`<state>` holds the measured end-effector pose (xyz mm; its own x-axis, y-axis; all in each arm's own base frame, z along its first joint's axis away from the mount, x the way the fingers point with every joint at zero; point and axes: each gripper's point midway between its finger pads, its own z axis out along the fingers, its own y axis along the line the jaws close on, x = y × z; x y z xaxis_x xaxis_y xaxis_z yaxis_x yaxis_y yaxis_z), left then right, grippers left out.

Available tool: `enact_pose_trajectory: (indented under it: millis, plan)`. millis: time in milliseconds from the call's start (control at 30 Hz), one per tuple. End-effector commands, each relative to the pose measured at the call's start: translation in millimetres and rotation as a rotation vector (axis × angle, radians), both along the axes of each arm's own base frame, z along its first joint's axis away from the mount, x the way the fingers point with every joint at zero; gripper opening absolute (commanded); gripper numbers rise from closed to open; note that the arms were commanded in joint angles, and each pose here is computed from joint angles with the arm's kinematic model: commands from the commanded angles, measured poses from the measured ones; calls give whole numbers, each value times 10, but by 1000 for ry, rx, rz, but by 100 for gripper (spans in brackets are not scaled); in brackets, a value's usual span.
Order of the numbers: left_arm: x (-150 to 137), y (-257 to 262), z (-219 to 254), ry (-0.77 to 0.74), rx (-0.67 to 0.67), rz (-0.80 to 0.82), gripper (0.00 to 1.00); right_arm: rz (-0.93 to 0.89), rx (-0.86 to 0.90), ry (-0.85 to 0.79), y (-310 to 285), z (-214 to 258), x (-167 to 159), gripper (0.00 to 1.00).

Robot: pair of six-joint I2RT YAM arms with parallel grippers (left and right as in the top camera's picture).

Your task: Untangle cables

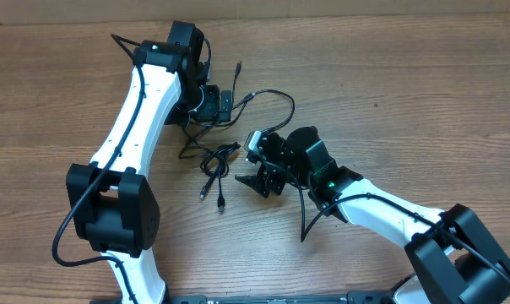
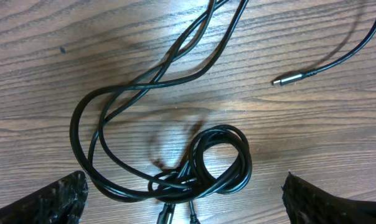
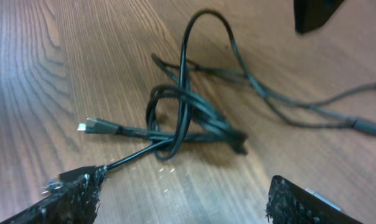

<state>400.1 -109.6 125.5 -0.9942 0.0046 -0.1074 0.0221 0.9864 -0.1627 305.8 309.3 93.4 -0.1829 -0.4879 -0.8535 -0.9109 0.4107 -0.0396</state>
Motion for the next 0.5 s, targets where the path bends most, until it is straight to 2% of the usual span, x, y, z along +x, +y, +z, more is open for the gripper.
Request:
enact_pose_trajectory:
  millis: [0,233,467]
  plan:
    - [41,-23,62,-21,-11,-13,99,64,-32,-77,49,-97,23,83]
    - [41,-22,62,-21,-10,-13,100,71,-13,-126,143,-285,151,83]
    - [41,-23,62,-21,-11,-13,100,128,44,-238,274,-230,211,81]
